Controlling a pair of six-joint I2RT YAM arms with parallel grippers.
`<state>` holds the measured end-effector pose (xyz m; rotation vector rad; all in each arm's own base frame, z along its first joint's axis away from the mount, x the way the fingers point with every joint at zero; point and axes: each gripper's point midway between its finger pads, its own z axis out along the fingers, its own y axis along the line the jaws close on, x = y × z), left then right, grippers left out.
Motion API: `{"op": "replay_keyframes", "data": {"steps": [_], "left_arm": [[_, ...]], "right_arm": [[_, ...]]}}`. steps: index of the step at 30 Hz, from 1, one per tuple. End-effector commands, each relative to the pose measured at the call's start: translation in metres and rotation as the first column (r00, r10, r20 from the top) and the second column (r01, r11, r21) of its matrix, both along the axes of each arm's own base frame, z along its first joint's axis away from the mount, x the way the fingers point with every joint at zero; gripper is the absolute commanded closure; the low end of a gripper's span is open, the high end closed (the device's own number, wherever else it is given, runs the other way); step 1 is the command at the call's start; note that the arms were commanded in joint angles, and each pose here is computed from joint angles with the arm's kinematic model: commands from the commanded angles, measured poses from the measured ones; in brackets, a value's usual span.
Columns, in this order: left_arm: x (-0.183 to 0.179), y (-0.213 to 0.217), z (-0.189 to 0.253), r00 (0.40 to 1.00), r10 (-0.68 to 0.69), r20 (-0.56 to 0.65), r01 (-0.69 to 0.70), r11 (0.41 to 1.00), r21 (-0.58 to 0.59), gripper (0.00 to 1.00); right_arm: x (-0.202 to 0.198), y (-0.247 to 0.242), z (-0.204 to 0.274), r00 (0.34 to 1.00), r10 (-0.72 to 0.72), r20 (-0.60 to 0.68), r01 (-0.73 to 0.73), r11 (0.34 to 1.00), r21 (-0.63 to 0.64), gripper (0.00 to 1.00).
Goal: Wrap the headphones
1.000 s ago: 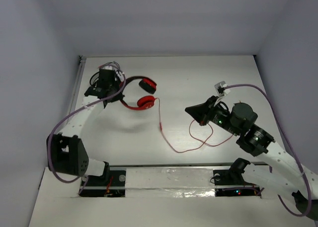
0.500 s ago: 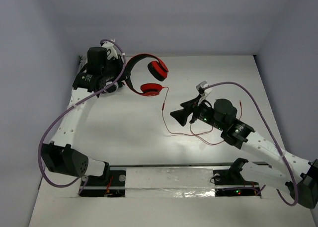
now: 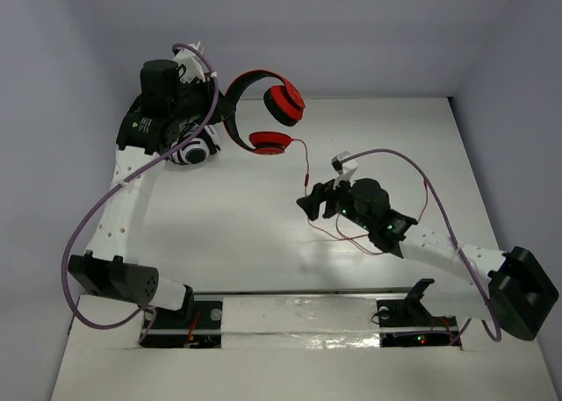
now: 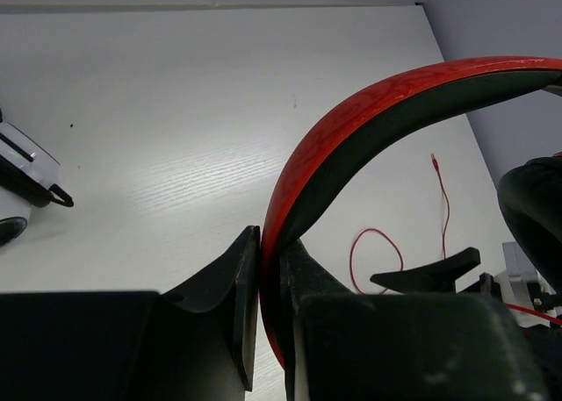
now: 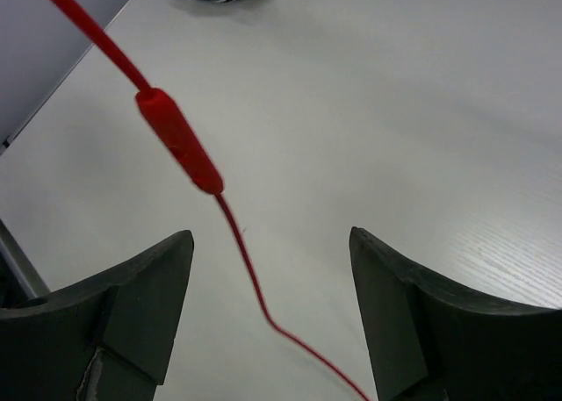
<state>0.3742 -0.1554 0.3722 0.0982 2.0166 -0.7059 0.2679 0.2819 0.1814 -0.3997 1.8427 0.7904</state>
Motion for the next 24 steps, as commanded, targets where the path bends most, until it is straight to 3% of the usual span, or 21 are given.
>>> {"op": "replay_keyframes", "data": {"steps": [1,7,10,17,24], "left_arm": [[-0.010,-0.010,0.040,0.995,-0.051,0.088,0.056,0.997,-0.059,1.00],[-0.011,-0.011,0.048,0.994,-0.052,0.097,0.059,0.996,-0.073,1.00],[-0.008,-0.012,0.055,0.993,-0.050,0.105,0.059,0.995,-0.085,1.00],[-0.013,-0.020,0.101,0.981,-0.086,0.172,0.110,0.985,-0.133,1.00],[-0.009,-0.002,0.147,0.969,-0.038,0.246,0.088,0.977,-0.194,1.00]], "right_arm": [[0.026,-0.009,0.033,0.988,-0.108,0.106,0.101,0.992,0.074,0.23],[0.033,-0.001,0.012,0.995,-0.071,0.067,0.068,0.997,0.046,0.23],[0.034,0.012,-0.002,0.999,-0.024,0.035,0.023,0.999,0.041,0.29],[0.036,0.015,-0.019,0.999,-0.036,0.000,0.036,0.997,0.070,0.39],[0.038,0.011,-0.034,0.997,-0.066,-0.036,0.069,0.994,0.083,0.44]]}}
